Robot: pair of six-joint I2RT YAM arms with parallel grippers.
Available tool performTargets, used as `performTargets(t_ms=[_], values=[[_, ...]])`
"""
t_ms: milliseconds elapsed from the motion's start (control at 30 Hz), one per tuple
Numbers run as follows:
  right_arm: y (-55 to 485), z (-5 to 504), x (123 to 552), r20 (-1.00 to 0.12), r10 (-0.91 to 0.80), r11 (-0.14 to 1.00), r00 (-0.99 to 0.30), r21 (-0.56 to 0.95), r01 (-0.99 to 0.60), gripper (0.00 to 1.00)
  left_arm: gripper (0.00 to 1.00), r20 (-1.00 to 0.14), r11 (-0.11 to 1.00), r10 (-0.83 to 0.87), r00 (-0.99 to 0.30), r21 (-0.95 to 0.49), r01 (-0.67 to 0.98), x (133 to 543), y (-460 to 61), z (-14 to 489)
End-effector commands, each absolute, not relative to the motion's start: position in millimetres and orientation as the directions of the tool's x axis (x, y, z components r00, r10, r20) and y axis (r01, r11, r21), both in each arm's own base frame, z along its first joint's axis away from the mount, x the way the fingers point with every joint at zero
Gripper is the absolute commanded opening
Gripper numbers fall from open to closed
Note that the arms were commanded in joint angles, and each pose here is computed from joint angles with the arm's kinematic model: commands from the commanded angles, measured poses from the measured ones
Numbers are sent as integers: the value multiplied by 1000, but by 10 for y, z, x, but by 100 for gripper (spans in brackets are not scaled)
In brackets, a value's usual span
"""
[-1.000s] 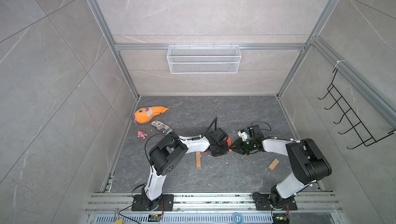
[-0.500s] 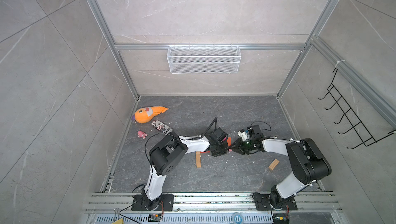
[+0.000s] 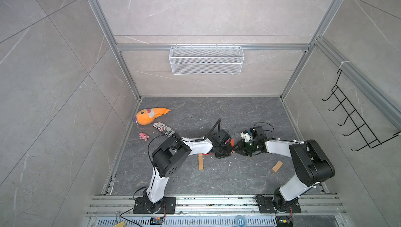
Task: Assemble the letter p with building blocks
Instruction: Assemble the building block at the center of the board.
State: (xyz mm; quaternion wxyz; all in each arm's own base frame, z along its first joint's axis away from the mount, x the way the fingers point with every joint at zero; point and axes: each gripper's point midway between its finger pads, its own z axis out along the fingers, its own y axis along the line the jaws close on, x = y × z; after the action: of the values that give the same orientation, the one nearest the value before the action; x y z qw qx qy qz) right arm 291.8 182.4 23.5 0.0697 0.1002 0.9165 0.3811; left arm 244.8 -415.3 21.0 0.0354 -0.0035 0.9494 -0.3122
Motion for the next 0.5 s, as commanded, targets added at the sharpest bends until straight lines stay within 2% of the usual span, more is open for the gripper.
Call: performTargets(t_ms=[0,467], values=[[1725,104,2881,-21,256,727,-966,664,178,33,1,-62,803,-4,-998,-595,34,2429,-4211,173],[1733,85,2893,-19,254,727,-967,663,178,34,1,-59,802,-5,-998,-597,32,2420,-4206,172]])
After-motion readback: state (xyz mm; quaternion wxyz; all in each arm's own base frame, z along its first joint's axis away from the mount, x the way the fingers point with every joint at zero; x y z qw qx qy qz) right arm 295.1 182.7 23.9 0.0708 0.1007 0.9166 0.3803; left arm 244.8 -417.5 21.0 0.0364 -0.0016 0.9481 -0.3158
